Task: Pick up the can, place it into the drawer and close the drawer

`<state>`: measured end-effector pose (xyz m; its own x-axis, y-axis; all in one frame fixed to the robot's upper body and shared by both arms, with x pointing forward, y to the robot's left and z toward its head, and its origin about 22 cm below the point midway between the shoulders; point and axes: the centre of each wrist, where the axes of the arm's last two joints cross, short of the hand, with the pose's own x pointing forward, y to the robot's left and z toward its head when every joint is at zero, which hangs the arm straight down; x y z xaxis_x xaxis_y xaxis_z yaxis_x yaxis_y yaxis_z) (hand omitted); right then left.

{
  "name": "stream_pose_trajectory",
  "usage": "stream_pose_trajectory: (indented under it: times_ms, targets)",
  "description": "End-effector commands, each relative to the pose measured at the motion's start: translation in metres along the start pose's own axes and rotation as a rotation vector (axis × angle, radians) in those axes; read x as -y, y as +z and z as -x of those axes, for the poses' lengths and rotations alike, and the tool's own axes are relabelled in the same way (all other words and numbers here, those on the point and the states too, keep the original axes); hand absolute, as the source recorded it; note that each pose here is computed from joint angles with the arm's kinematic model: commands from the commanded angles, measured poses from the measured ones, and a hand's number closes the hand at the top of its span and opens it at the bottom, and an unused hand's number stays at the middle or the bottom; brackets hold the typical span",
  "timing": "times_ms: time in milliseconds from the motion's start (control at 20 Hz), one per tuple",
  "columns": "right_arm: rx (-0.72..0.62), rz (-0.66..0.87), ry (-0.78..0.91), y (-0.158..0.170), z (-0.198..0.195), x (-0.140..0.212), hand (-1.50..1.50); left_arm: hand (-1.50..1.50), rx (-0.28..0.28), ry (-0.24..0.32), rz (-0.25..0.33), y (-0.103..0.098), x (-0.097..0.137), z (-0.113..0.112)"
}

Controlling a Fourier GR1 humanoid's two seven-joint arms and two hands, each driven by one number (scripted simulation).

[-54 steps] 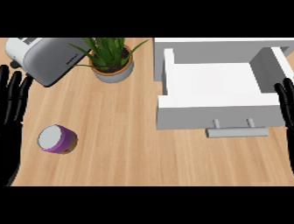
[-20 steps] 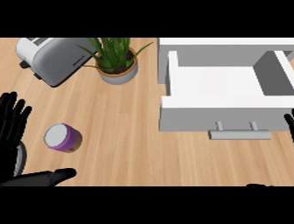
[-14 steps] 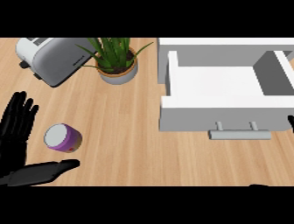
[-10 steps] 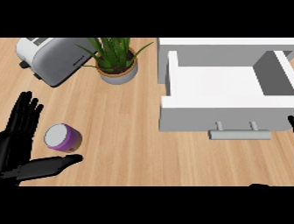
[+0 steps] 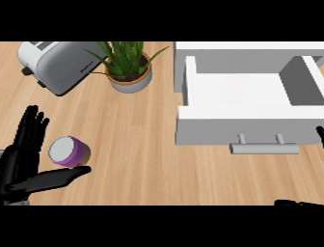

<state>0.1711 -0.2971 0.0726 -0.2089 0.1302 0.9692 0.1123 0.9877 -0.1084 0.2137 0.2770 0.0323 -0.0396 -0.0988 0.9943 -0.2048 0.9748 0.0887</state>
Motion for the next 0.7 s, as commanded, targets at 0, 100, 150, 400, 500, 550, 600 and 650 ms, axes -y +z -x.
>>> stream_pose_trajectory:
  times_ms: [0,100,150,400,500,550,600,650]
  targets:
    - [0.011,-0.002,-0.003,-0.001,0.008,0.012,-1.5,-1.5,-0.012,-0.021,-0.028,0.004,-0.001,0.026]
    - [-0.003,0.007,-0.014,0.013,0.012,0.002,-1.5,-1.5,-0.03,-0.003,-0.038,0.018,-0.003,0.052]
    - [0.006,-0.009,-0.007,0.0,-0.001,-0.003,-1.5,-1.5,-0.021,-0.001,-0.019,0.008,-0.005,0.025]
    - [0.009,-0.018,-0.008,0.003,0.018,-0.006,-1.5,-1.5,-0.029,-0.023,-0.044,0.001,-0.008,0.059]
    - [-0.004,0.002,0.006,-0.006,-0.004,0.004,-1.5,-1.5,-0.036,-0.015,-0.042,0.017,-0.035,0.064]
    - [0.0,-0.006,-0.004,-0.003,0.0,0.003,-1.5,-1.5,-0.06,-0.026,-0.055,0.01,-0.024,0.076]
    - [-0.015,-0.005,-0.002,0.0,-0.004,0.013,-1.5,-1.5,-0.056,-0.042,-0.048,0.012,-0.045,0.069]
    - [0.0,-0.008,0.003,0.016,-0.017,0.004,-1.5,-1.5,-0.05,-0.017,-0.041,-0.011,-0.035,0.064]
